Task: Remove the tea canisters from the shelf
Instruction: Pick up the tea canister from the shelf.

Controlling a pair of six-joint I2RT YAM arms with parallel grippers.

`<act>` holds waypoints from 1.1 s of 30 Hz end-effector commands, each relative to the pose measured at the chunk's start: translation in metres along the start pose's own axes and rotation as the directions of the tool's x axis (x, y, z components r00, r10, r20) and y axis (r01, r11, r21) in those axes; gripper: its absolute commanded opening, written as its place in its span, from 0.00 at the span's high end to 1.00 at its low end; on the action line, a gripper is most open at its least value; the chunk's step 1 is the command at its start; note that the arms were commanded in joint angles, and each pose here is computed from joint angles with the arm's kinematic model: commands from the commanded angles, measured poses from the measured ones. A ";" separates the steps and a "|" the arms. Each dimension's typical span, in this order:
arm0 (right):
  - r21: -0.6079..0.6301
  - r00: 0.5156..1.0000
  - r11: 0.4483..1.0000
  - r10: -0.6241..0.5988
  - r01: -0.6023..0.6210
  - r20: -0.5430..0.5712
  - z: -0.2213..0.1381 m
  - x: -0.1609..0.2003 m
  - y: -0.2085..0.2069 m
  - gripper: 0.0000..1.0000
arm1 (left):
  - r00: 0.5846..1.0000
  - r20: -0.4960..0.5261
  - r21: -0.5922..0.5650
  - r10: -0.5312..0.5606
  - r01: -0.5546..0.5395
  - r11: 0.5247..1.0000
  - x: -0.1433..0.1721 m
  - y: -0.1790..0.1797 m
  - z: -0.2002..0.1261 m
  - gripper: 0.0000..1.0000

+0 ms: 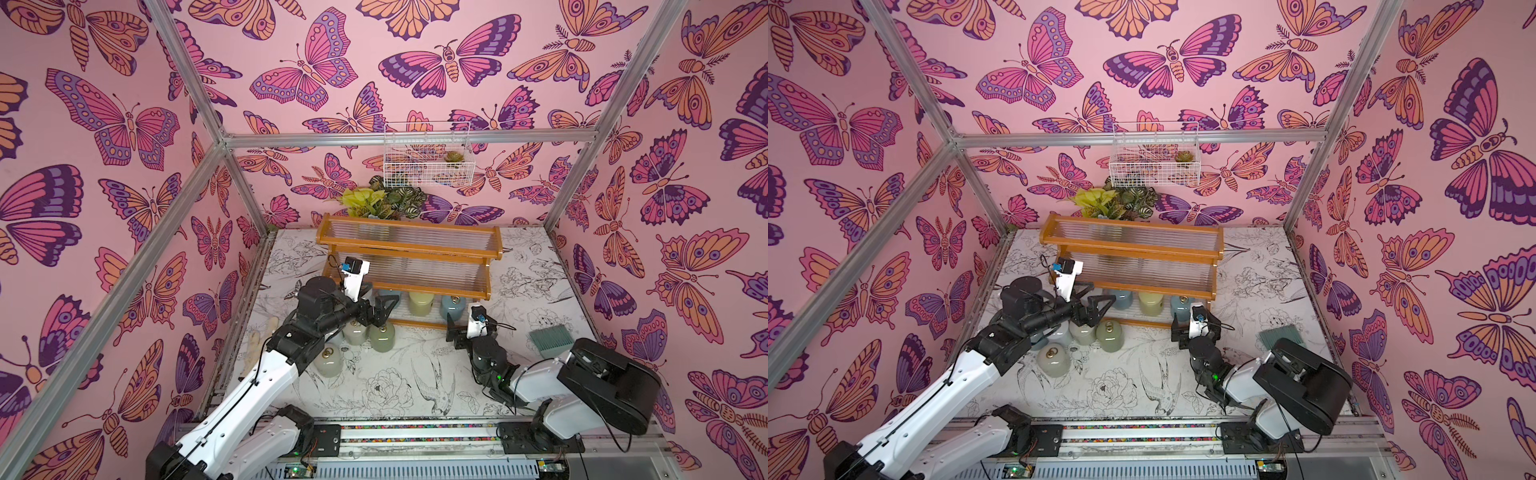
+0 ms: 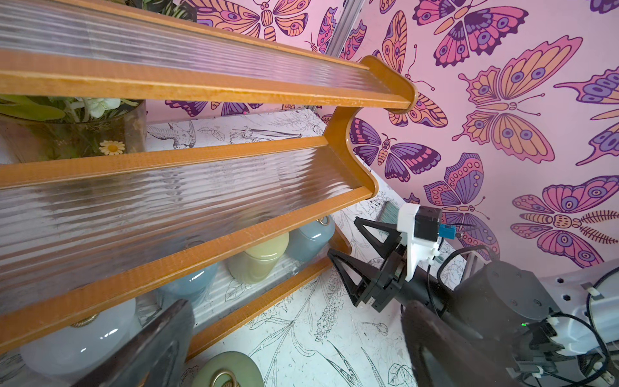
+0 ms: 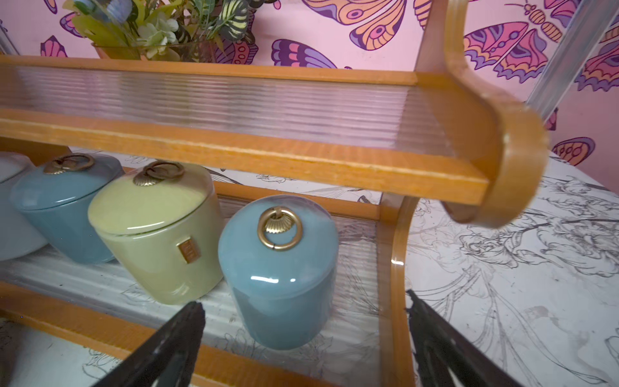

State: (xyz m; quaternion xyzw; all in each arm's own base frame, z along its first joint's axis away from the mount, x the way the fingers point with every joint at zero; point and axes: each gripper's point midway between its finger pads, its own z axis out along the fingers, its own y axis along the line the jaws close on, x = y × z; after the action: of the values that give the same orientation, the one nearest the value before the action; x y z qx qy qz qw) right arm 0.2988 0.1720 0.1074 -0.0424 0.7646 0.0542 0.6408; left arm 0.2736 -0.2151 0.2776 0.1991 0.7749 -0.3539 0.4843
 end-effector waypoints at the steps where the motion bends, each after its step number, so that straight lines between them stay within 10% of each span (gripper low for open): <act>1: -0.057 0.999 0.998 0.017 -0.015 0.032 0.010 -0.006 0.015 0.03 | 0.999 0.013 0.025 0.035 -0.036 0.999 -0.004 -0.006 0.001 0.00; 33: 0.022 0.997 0.998 0.066 -0.066 0.040 0.052 0.010 0.012 0.00 | 0.998 0.036 -0.006 0.050 -0.050 0.999 -0.009 -0.007 -0.013 0.00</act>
State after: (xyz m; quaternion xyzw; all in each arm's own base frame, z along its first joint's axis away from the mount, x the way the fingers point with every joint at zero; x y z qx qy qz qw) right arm 0.3407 0.1917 0.0867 -0.0285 0.7575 0.0594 0.6496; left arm 0.2681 -0.2098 0.2854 0.2031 0.7689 -0.3466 0.4974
